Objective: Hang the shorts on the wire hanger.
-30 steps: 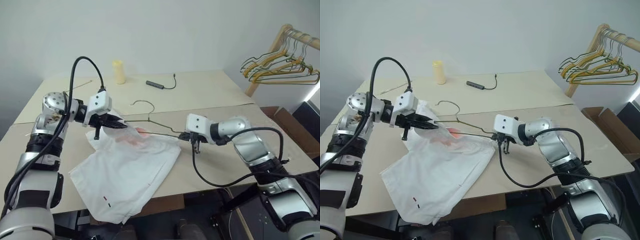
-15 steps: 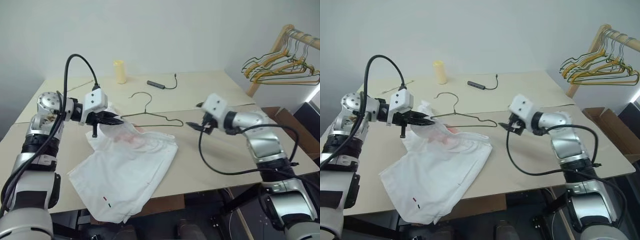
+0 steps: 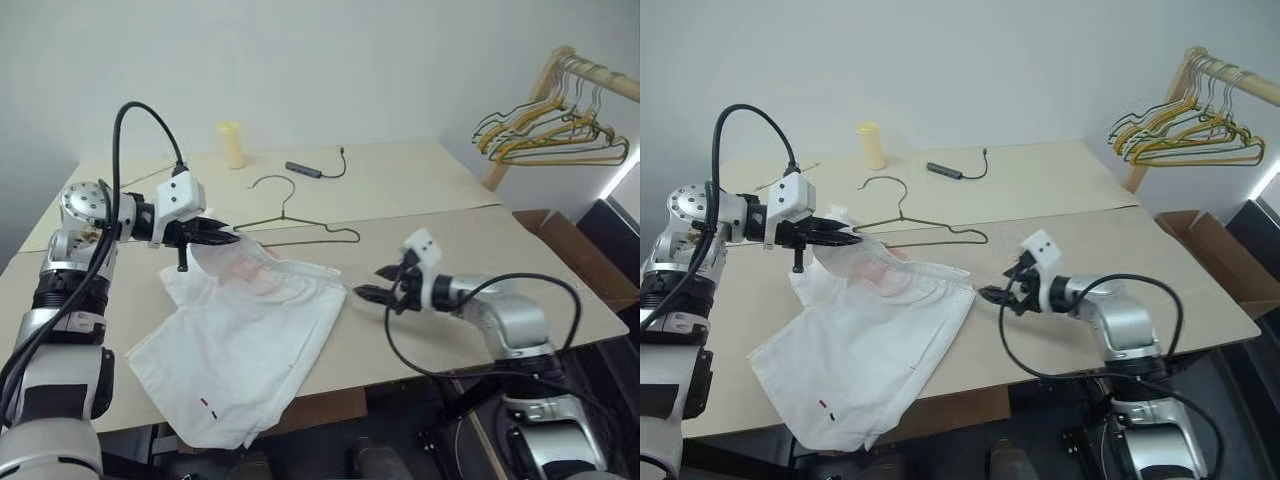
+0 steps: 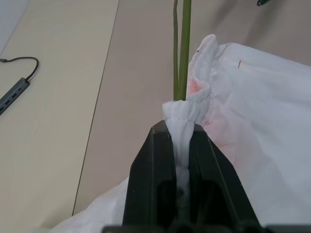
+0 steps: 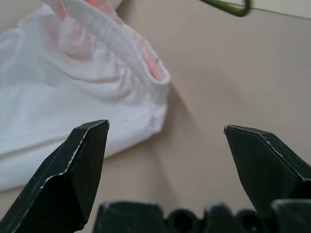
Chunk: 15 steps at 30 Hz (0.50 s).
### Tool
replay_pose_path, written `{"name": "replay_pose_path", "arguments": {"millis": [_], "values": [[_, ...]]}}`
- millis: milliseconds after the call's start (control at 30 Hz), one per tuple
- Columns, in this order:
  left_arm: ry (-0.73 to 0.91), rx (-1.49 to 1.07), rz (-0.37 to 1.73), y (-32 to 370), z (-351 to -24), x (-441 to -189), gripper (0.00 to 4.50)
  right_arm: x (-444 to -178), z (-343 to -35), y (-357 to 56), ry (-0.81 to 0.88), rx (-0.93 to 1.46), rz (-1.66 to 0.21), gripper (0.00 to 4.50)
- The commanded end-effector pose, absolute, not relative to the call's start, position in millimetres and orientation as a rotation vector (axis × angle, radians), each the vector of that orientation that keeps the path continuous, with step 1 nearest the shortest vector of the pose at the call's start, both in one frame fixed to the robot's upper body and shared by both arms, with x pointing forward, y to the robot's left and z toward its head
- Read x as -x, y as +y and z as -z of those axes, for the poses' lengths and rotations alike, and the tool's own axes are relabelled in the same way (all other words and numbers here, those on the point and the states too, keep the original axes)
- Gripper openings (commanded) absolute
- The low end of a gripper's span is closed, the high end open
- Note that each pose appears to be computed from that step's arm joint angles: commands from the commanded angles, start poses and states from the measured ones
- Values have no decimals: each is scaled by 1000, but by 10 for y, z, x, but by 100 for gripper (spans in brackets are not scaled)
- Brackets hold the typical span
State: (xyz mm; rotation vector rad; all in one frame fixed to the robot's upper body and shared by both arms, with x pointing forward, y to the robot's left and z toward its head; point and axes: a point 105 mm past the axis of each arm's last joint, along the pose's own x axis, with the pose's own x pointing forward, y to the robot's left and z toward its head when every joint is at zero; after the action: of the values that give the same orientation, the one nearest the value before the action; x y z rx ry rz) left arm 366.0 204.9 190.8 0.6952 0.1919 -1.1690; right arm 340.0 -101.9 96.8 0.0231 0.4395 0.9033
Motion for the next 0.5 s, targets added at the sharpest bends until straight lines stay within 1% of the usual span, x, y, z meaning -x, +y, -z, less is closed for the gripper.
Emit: {"name": "replay_pose_path", "arguments": {"millis": [33,133,233,267,300,400,500], "values": [[128,-704,1141,2060,-2079,-3648,2,-3482,-988,-892,431,-56,-917,443],[125,-704,1135,2067,-2084,-3624,2,-3525,-903,-793,460,-69,-936,443],[122,-701,1127,2080,-2087,-3601,2,-3563,-766,-702,488,-12,-952,443],[121,-701,1124,2080,-2087,-3597,2,-3565,-754,-683,487,-9,-963,407],[120,-700,1121,2084,-2086,-3591,2,-3577,-772,-656,485,-32,-974,389],[117,-699,1115,2091,-2085,-3575,2,-3609,-791,-622,477,-42,-981,294],[115,-693,1110,2099,-2088,-3560,2,-3639,-770,-633,483,-36,-964,183]]}}
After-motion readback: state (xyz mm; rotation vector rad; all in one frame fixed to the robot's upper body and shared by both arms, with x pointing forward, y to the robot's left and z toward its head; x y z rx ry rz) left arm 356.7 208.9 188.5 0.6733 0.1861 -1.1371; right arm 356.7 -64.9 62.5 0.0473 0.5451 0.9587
